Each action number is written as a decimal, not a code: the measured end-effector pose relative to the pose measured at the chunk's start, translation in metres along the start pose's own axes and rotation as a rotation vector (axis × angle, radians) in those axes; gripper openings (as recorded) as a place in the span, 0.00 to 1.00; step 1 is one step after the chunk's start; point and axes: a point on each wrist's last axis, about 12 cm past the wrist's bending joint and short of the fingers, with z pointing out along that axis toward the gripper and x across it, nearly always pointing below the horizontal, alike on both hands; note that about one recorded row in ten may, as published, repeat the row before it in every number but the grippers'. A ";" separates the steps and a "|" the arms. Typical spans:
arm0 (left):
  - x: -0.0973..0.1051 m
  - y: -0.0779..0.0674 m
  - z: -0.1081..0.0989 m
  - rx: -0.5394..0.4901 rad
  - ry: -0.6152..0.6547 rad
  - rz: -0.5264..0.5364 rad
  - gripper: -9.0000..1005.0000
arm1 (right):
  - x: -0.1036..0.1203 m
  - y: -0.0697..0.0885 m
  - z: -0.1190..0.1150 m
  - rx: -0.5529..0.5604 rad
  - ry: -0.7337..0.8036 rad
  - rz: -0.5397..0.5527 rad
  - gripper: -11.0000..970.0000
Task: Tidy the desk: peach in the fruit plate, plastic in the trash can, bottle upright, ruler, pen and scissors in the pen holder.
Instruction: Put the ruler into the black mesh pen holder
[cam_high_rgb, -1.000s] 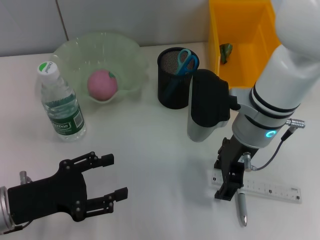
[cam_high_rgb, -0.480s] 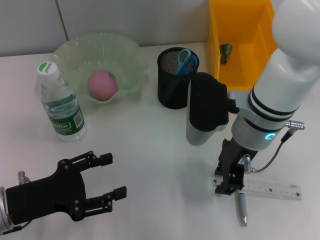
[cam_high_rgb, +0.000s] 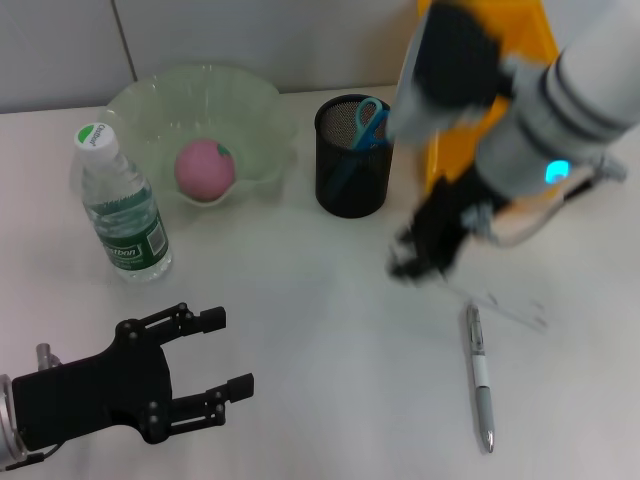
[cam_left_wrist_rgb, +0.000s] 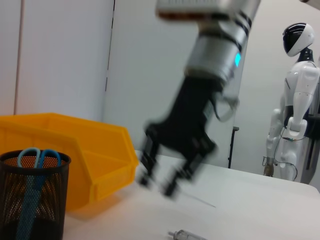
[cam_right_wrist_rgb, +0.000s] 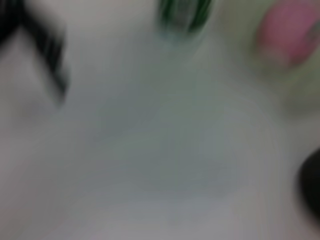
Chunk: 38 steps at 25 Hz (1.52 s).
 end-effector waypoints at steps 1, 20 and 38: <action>0.000 0.000 0.000 0.001 0.000 0.000 0.80 | -0.003 -0.005 -0.010 0.021 -0.066 0.027 0.41; -0.004 0.001 0.002 0.016 -0.008 0.010 0.80 | -0.016 -0.044 -0.046 0.324 -0.787 0.211 0.41; -0.004 0.002 0.000 0.019 0.002 0.016 0.80 | -0.032 -0.055 0.012 0.426 -0.801 0.297 0.40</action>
